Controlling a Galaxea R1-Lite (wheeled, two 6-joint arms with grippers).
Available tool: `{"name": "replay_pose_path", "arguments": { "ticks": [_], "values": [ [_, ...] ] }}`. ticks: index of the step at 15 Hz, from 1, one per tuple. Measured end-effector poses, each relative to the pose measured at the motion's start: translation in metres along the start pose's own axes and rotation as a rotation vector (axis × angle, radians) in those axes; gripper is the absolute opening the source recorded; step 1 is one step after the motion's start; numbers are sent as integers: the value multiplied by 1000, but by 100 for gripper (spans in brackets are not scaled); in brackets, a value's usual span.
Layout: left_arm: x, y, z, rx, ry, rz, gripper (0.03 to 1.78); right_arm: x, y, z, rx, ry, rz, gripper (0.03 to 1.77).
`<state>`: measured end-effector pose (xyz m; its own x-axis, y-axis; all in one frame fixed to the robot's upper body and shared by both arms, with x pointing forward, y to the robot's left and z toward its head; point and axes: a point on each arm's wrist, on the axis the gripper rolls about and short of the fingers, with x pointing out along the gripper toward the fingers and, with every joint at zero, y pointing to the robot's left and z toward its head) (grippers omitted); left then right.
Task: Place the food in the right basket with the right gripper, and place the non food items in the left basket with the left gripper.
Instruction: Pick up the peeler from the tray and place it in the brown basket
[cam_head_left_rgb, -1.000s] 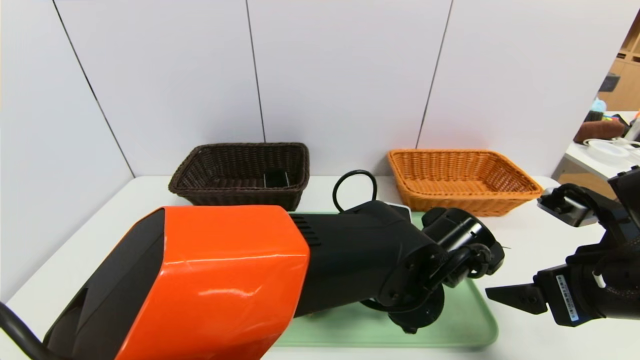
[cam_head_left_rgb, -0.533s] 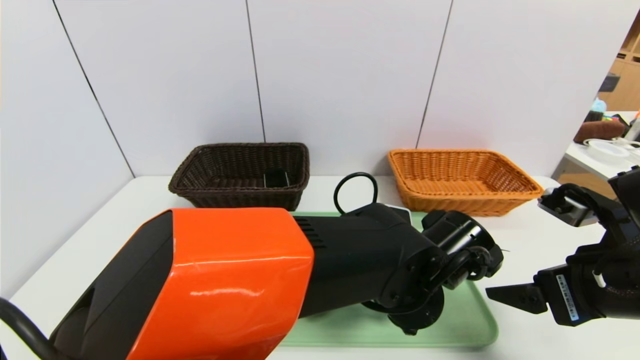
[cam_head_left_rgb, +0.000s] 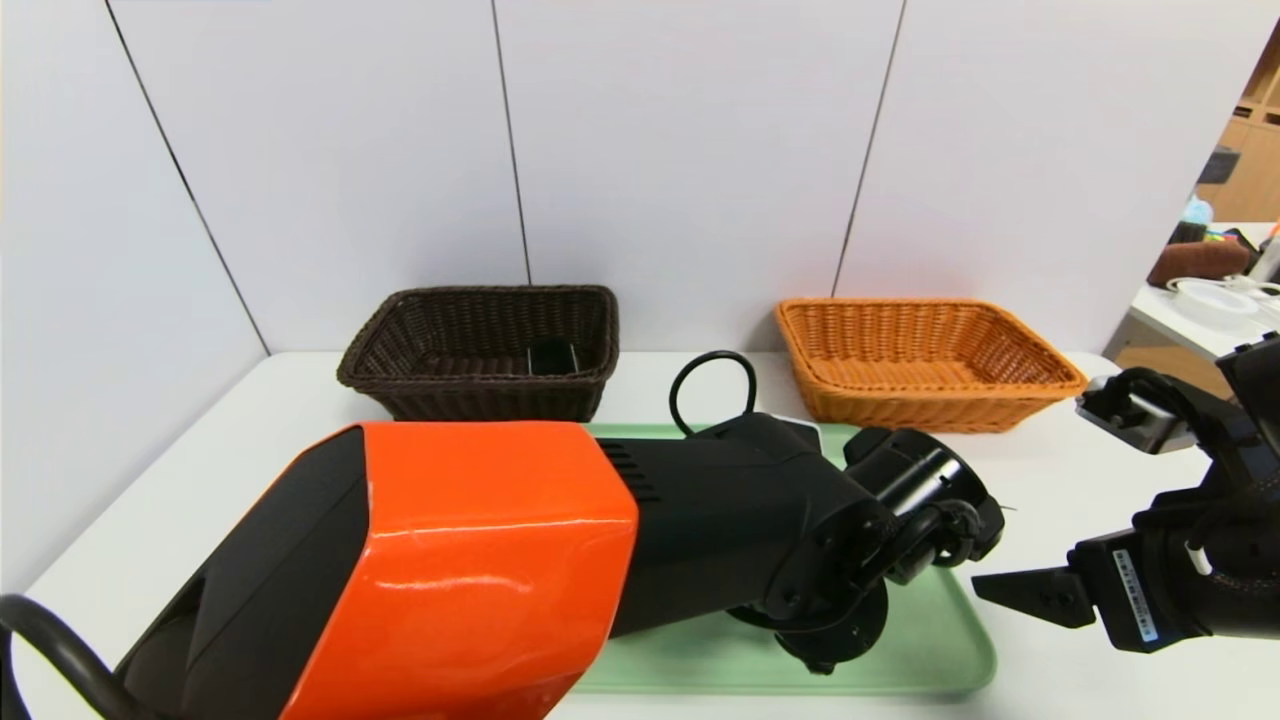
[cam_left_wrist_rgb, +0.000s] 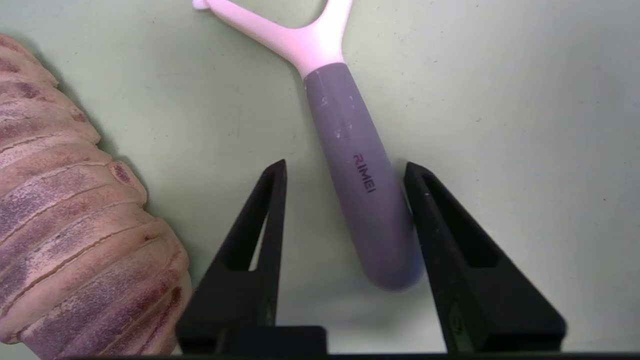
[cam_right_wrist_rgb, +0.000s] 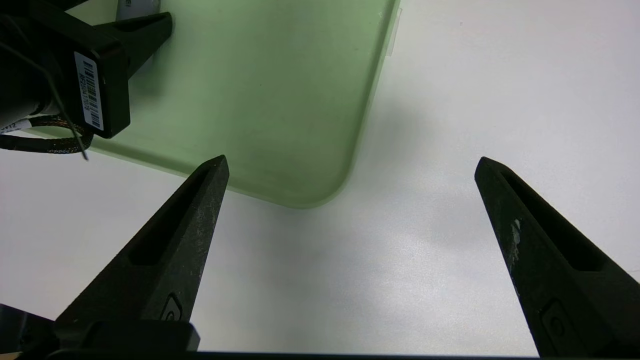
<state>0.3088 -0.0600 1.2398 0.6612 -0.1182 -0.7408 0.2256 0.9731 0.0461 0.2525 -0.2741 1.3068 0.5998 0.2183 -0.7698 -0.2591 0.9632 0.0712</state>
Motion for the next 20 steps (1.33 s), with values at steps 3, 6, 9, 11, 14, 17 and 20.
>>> {"name": "replay_pose_path", "arguments": {
  "ticks": [3, 6, 9, 11, 14, 17, 20],
  "values": [
    [0, 0, 0, 1, 2, 3, 29, 0, 0, 0, 0, -1, 1, 170],
    [-1, 1, 0, 1, 3, 3, 29, -1, 0, 0, 0, -3, 1, 170],
    [-5, 4, 4, -9, -5, -2, 29, -1, 0, 1, 0, -4, 1, 170],
    [-14, 14, 16, -37, -26, -4, 29, -1, 0, 1, 0, -7, 1, 170],
    [-29, 53, 50, -116, -76, 16, 29, -2, 0, 1, 0, -11, 2, 170],
    [-44, 99, 81, -199, -131, 52, 29, -3, 0, 1, 0, -13, 3, 170],
    [-56, 146, 108, -252, -198, 96, 29, -4, 0, 0, 0, -16, 4, 170]
  ]
}}
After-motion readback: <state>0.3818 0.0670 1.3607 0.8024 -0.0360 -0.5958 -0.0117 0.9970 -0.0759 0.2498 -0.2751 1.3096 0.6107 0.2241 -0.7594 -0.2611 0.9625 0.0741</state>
